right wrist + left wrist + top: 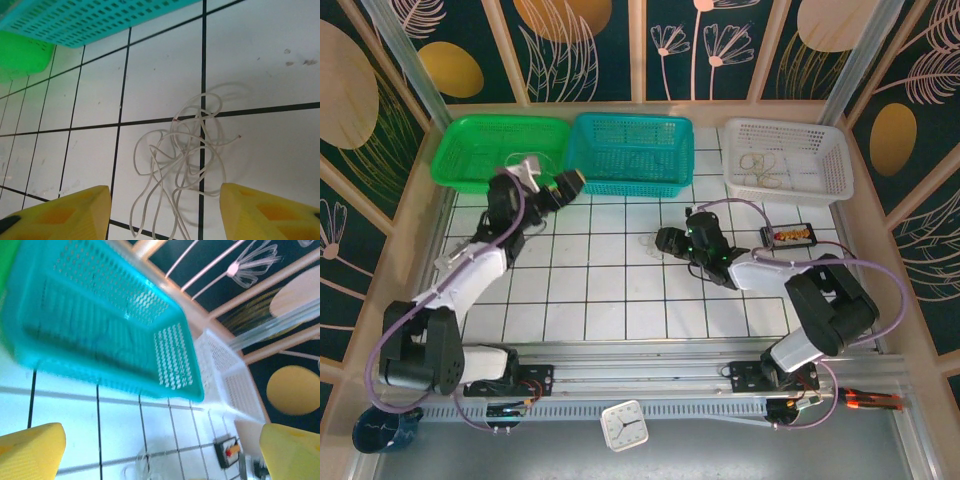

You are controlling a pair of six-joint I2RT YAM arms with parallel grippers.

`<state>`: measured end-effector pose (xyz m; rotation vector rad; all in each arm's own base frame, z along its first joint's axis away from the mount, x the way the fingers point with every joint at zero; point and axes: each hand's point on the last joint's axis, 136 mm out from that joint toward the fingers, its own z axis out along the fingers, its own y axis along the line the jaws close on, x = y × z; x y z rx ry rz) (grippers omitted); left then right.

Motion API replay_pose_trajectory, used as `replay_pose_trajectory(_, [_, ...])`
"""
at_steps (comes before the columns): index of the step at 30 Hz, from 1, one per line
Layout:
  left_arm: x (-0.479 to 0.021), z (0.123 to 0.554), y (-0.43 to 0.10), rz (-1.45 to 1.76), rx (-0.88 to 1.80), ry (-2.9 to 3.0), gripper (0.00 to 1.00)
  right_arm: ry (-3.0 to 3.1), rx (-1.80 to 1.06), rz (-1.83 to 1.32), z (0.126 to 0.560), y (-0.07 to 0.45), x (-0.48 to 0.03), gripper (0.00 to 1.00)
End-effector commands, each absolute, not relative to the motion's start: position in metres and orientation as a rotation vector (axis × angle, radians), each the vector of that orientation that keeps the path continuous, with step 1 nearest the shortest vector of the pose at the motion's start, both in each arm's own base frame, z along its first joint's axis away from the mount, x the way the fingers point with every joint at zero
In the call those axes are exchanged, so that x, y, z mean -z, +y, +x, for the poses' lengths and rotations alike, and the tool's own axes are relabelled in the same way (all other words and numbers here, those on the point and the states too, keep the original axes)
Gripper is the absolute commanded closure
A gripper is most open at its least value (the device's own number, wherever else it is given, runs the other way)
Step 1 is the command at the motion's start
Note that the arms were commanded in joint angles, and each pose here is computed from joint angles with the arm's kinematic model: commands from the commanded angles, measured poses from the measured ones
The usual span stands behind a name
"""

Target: Untangle the cables

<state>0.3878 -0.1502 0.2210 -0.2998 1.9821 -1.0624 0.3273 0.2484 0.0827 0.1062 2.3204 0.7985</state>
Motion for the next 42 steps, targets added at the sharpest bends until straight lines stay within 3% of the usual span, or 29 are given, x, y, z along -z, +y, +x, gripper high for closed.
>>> replay_pose_trajectory(1, [-0.211, 0.375, -0.156, -0.331, 1.063, 1.952, 0.01, 2.318, -0.853, 0.096, 0.330, 0.263, -0.086, 0.42])
replay_pose_trajectory(7, [-0.184, 0.355, -0.177, -0.310, 1.136, 2.004, 0.01, 2.345, -0.889, 0.081, 0.330, 0.276, -0.074, 0.50])
replay_pose_trajectory(15, [-0.174, 0.349, -0.199, -0.264, 1.173, 2.041, 0.01, 2.354, -0.966, 0.065, 0.336, 0.294, -0.071, 0.69])
replay_pose_trajectory(20, [-0.168, 0.346, -0.210, -0.248, 1.212, 2.053, 0.01, 2.337, -1.037, 0.026, 0.335, 0.304, -0.080, 1.00])
replay_pose_trajectory(29, [-0.169, 0.335, -0.229, -0.227, 1.369, 2.048, 0.01, 2.058, -1.275, -0.059, 0.315, 0.303, -0.166, 1.00])
replay_pose_trajectory(33, [-0.172, 0.333, -0.232, -0.225, 1.392, 2.040, 0.01, 2.094, -1.208, -0.021, 0.319, 0.294, -0.164, 1.00])
replay_pose_trajectory(36, [-0.176, 0.333, -0.233, -0.221, 1.396, 2.032, 0.01, 2.215, -1.063, 0.056, 0.326, 0.284, -0.138, 0.72])
replay_pose_trajectory(38, [-0.177, 0.333, -0.232, -0.220, 1.390, 2.027, 0.01, 2.268, -0.998, 0.105, 0.328, 0.278, -0.122, 0.61])
replay_pose_trajectory(42, [-0.176, 0.333, -0.230, -0.225, 1.373, 2.031, 0.01, 2.344, -0.886, 0.166, 0.329, 0.269, -0.098, 0.52])
